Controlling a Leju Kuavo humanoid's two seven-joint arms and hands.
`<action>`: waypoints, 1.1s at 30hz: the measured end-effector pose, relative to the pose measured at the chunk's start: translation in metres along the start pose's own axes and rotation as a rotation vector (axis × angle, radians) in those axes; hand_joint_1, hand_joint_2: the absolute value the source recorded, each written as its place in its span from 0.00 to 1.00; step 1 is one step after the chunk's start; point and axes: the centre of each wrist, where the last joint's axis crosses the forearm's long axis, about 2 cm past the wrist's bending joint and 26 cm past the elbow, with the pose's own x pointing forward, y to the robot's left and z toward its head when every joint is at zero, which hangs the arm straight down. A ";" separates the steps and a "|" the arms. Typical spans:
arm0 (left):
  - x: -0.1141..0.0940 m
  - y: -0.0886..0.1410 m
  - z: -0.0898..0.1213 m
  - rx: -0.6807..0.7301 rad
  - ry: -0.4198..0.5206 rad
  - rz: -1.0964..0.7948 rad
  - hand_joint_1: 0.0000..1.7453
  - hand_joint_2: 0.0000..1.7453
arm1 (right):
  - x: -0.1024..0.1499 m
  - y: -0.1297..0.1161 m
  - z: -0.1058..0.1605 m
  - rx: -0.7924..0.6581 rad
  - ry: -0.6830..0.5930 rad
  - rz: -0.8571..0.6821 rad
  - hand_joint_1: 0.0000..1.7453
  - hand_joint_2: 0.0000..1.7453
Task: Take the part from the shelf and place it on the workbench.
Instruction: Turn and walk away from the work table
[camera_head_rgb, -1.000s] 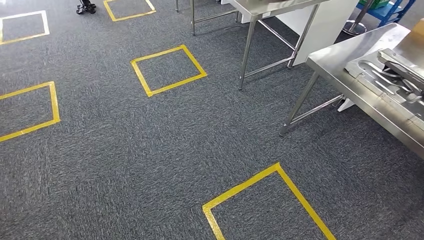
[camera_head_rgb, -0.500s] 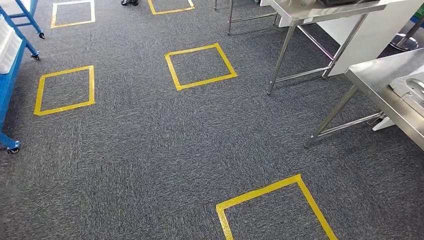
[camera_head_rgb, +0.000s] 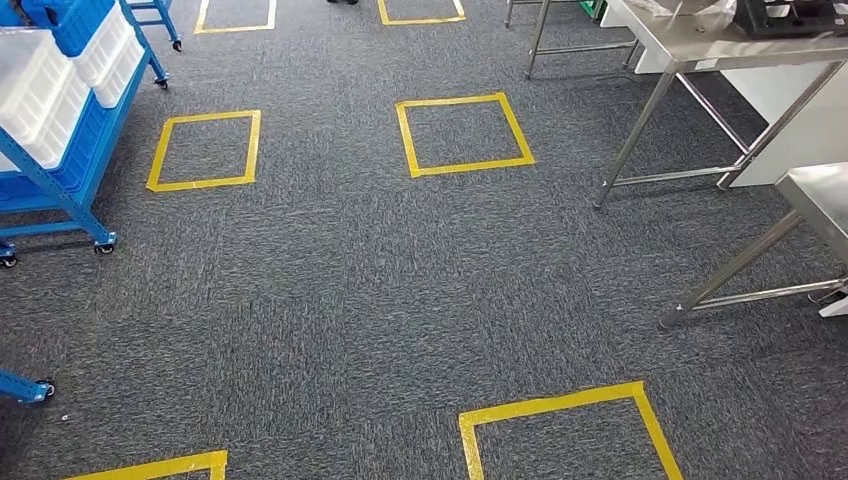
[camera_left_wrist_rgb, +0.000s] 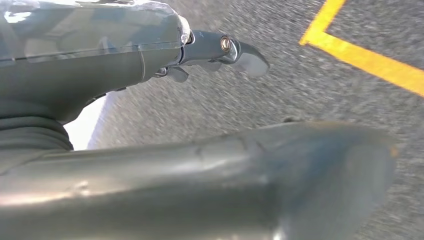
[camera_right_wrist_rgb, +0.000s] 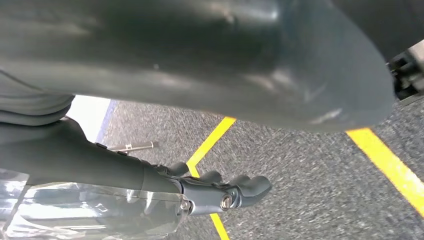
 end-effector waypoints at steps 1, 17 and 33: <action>0.000 0.001 -0.001 -0.011 -0.008 0.016 0.00 0.00 | 0.001 -0.001 0.000 0.002 -0.001 0.003 0.00 0.00; 0.022 0.038 -0.022 -0.177 -0.053 0.067 0.00 0.00 | -0.014 -0.010 -0.004 0.035 0.006 -0.047 0.00 0.00; 0.063 0.055 -0.033 -0.319 -0.163 -0.206 0.00 0.00 | -0.080 0.014 -0.001 0.030 0.164 -0.392 0.00 0.00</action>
